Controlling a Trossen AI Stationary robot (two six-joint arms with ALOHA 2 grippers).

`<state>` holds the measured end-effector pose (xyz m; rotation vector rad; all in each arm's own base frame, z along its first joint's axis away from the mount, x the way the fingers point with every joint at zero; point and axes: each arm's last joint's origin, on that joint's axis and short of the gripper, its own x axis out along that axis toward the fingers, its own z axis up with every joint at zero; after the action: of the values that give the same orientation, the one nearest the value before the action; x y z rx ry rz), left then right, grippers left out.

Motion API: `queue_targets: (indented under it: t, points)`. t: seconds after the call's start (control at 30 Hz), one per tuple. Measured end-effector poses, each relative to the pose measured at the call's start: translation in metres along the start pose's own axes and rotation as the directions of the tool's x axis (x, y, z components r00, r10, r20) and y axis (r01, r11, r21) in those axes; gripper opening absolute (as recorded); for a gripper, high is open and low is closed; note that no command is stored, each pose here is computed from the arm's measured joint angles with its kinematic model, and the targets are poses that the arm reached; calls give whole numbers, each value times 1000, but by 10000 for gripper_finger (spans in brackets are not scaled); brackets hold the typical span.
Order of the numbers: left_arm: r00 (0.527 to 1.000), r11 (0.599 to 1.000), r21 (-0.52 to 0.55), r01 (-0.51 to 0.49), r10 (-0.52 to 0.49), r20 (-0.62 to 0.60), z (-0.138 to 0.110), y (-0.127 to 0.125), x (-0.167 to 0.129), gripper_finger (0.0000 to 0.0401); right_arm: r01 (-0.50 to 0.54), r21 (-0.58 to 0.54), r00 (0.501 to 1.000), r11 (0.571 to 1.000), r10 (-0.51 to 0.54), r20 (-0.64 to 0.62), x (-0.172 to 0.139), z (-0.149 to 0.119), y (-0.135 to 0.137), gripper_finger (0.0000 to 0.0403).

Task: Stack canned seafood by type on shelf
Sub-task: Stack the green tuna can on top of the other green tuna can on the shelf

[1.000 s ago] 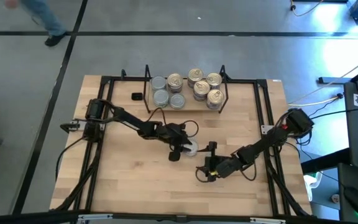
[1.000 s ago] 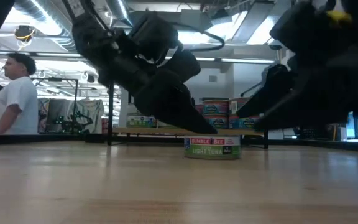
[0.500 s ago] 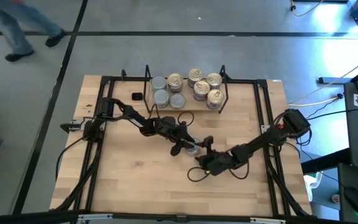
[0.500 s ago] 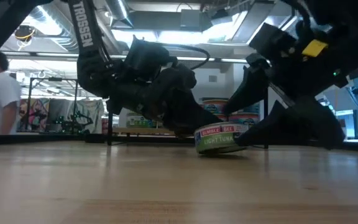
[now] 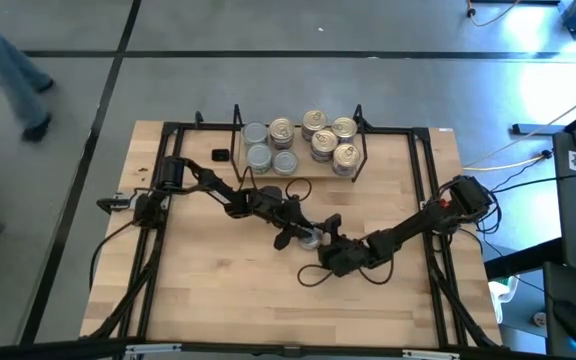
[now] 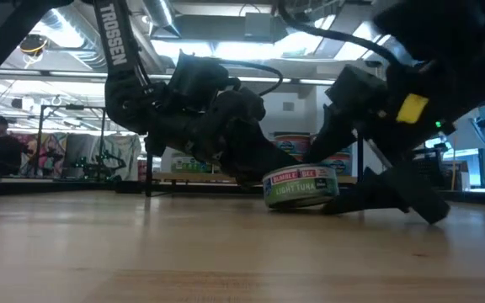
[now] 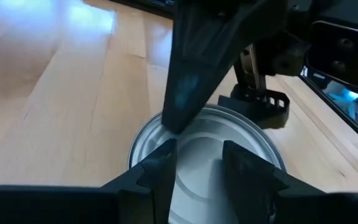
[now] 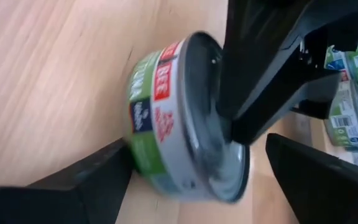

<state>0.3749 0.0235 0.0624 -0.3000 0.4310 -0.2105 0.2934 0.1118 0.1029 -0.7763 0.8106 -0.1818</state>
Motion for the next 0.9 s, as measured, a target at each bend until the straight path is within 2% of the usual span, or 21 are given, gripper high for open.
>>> queue_targets:
  t: [0.13, 0.2, 0.33, 0.37, 0.57, 0.67, 0.8, 0.9]
  points:
    - [1000, 1000, 1, 0, 0, -1, -1, -1, 0, 131, -1, 39, 1000, 999, 0, 26, 6, 2, -2, 322]
    - [1000, 1000, -1, 1, -1, -2, -1, -1, 0, 131, 2, 43, 999, 999, -4, 35, 6, 2, -2, 281]
    - [1000, 999, -39, 4, -3, 13, 0, -2, 0, 131, -6, 56, 999, 998, 4, 36, 5, 2, 0, 170]
    - [1000, 999, -46, 6, -5, 20, 1, -2, 0, 131, 6, 57, 999, 998, -8, 31, 5, 2, 0, 162]
    - [999, 996, -90, 7, -3, 49, 16, -15, -7, 131, -4, 63, 998, 998, 1, 57, -6, 6, 5, 161]
    - [999, 997, -82, -6, 9, 31, 28, -31, -14, 131, -42, 89, 994, 995, 33, 106, -21, 12, 1, 138]
    - [990, 991, -6, -137, 137, -30, 49, -51, -34, 131, -69, 126, 983, 990, 46, 176, -40, 20, -15, 139]
    - [958, 962, 72, -262, 269, -97, 62, -63, -56, 131, -64, 177, 971, 982, 20, 237, -55, 28, -31, 139]
